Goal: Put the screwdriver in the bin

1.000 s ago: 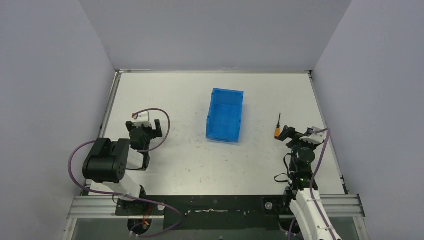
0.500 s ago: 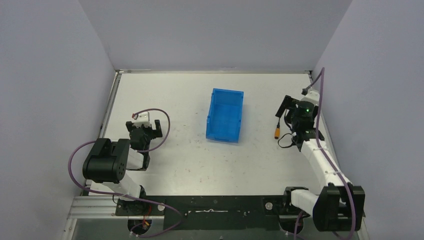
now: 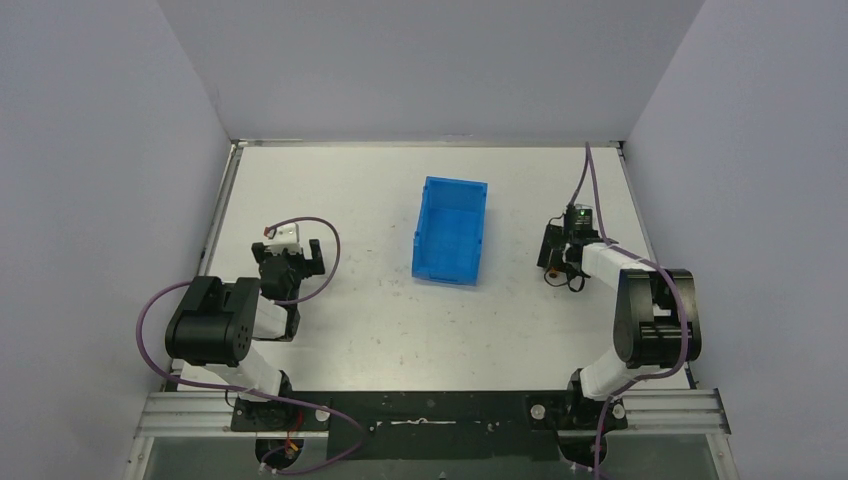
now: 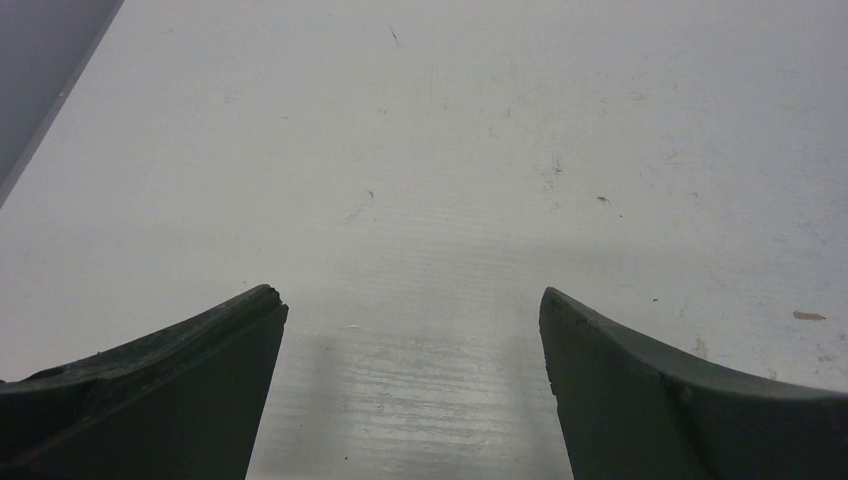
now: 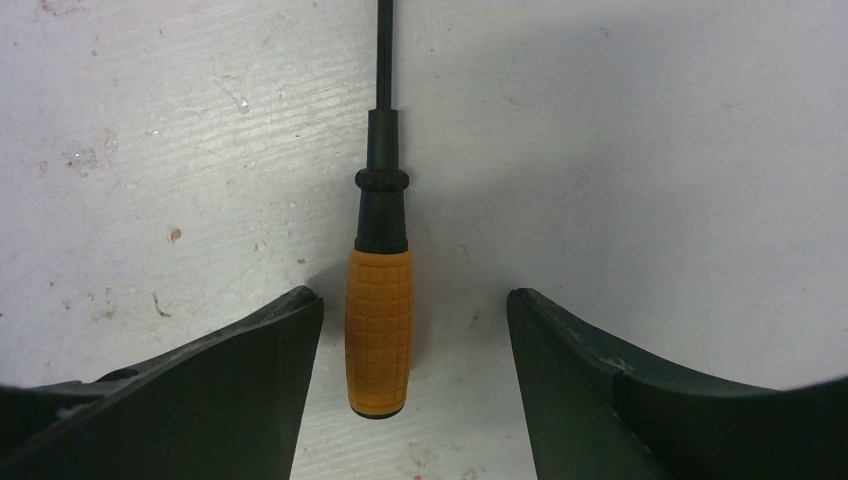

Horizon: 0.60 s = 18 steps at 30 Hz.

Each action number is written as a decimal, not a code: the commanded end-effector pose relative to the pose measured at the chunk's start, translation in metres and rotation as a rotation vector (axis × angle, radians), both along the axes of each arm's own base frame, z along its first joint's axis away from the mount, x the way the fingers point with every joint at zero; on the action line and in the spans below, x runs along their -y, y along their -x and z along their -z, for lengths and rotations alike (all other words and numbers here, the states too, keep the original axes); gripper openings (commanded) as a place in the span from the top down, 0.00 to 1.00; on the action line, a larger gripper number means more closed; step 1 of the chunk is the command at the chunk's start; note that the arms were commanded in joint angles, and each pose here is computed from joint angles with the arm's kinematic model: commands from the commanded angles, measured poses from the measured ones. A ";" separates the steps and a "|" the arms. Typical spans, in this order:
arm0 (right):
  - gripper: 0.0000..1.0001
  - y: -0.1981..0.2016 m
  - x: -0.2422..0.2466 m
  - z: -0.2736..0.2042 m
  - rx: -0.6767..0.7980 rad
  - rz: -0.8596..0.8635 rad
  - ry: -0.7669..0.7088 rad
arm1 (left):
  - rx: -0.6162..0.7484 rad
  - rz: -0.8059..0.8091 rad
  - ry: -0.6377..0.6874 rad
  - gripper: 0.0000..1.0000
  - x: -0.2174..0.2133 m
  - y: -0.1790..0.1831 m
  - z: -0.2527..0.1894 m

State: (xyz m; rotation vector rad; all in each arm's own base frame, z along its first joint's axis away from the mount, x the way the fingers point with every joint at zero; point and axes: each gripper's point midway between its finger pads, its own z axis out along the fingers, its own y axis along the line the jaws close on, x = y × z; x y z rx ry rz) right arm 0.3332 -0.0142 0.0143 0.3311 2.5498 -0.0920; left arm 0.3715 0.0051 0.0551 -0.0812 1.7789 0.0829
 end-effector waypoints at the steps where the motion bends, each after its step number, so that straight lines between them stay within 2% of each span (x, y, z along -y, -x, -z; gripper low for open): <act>1: 0.39 -0.014 -0.004 0.003 0.004 -0.024 0.005 | 0.066 -0.004 0.008 0.03 0.001 -0.009 -0.018; 3: 0.54 -0.014 -0.004 0.005 -0.004 -0.028 0.013 | 0.066 -0.003 0.009 0.03 0.001 -0.009 -0.018; 5: 0.77 -0.015 -0.005 0.003 -0.003 -0.032 0.018 | 0.067 -0.003 0.009 0.03 0.001 -0.010 -0.019; 7: 0.95 -0.017 -0.006 -0.003 0.004 -0.039 0.027 | 0.066 -0.004 0.008 0.03 0.001 -0.009 -0.018; 8: 1.00 -0.017 -0.006 -0.007 0.009 -0.042 0.032 | 0.066 -0.004 0.010 0.03 0.001 -0.009 -0.018; 12: 1.00 -0.023 -0.014 -0.039 0.056 -0.058 0.064 | 0.067 -0.003 0.009 0.03 0.001 -0.010 -0.019; 18: 1.00 -0.026 -0.041 -0.119 0.207 -0.099 0.075 | 0.067 -0.003 0.009 0.03 0.001 -0.009 -0.018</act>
